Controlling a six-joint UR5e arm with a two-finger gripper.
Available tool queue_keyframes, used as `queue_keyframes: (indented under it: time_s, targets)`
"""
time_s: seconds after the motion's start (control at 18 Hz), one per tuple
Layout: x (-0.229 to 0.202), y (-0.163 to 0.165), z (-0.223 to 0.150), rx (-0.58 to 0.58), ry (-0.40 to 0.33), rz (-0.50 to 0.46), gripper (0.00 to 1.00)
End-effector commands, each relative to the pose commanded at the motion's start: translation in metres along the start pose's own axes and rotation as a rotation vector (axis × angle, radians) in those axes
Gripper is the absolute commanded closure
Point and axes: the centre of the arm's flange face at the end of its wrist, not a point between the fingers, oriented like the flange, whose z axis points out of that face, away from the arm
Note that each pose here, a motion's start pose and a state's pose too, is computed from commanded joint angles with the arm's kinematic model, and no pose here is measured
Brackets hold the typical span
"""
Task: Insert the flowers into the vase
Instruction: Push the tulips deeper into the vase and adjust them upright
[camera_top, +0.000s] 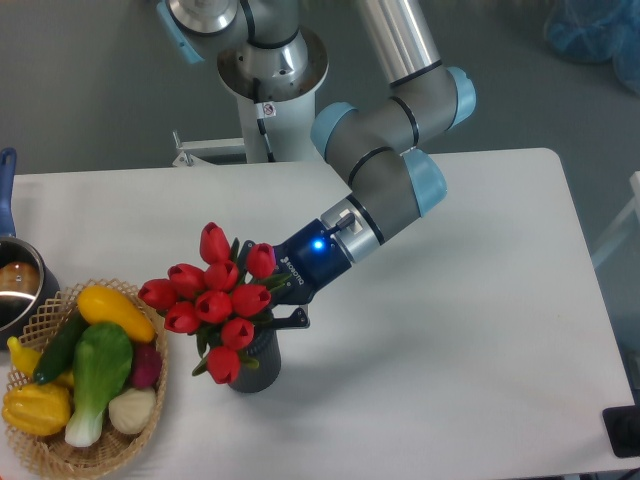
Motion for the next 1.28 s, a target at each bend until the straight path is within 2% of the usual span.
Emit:
queue_keyframes:
  time_s: [0.56, 0.78, 1.17, 1.28]
  targets:
    - [0.004, 0.013, -0.001, -0.002, 0.000, 0.004, 0.92]
    - [0.005, 0.014, 0.000, -0.002, 0.001, 0.016, 0.89]
    - [0.005, 0.016, -0.002, -0.002, -0.001, 0.025, 0.74]
    - [0.006, 0.017, -0.001, -0.002, 0.001, 0.021, 0.73]
